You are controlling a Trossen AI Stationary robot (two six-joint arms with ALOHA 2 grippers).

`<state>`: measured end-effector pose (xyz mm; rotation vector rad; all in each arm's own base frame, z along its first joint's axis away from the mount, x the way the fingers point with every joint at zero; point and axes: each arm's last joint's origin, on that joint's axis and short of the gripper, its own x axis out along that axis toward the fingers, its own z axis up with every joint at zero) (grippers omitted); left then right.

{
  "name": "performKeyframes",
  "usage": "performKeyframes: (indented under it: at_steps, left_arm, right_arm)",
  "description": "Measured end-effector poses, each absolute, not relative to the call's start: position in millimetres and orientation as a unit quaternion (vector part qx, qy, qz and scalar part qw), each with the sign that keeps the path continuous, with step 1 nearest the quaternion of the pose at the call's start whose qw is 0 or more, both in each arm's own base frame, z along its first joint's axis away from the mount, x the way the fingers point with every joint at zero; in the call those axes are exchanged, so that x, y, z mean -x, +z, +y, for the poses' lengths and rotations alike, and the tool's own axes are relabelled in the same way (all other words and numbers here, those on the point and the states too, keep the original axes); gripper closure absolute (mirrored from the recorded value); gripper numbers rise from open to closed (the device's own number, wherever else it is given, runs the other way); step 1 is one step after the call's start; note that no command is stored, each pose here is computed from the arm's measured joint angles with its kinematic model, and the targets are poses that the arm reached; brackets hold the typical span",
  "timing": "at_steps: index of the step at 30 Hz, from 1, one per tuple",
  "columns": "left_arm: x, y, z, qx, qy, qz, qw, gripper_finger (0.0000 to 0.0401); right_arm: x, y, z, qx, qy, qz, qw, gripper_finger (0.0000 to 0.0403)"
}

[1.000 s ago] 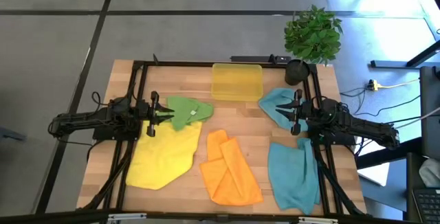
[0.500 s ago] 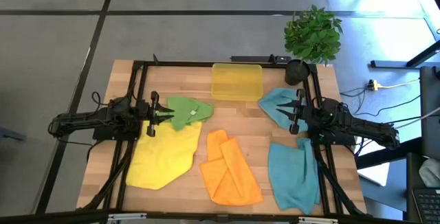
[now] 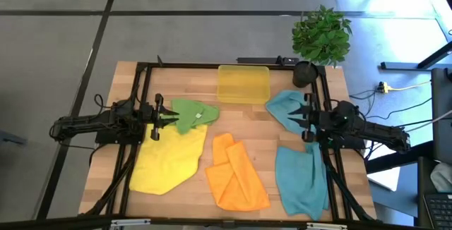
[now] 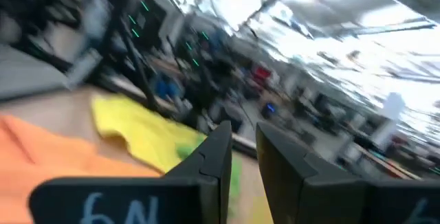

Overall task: Fold microfiber towels
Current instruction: Fold the orange microfiber cloth

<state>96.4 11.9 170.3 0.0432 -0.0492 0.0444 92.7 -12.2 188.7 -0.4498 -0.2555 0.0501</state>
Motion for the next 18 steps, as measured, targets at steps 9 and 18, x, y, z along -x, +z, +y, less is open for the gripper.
performKeyframes:
  at_steps: [9,18]
  left_arm:
    - [-96,170,12,-0.022,0.022,-0.025,0.999,0.0321]
    - [-96,170,12,-0.022,0.022,-0.025,0.999,0.0321]
  right_arm:
    - [-86,208,-10,0.123,0.038,-0.218,0.968,0.0331]
    - [-91,227,-12,0.038,0.051,-0.165,0.984,0.0331]
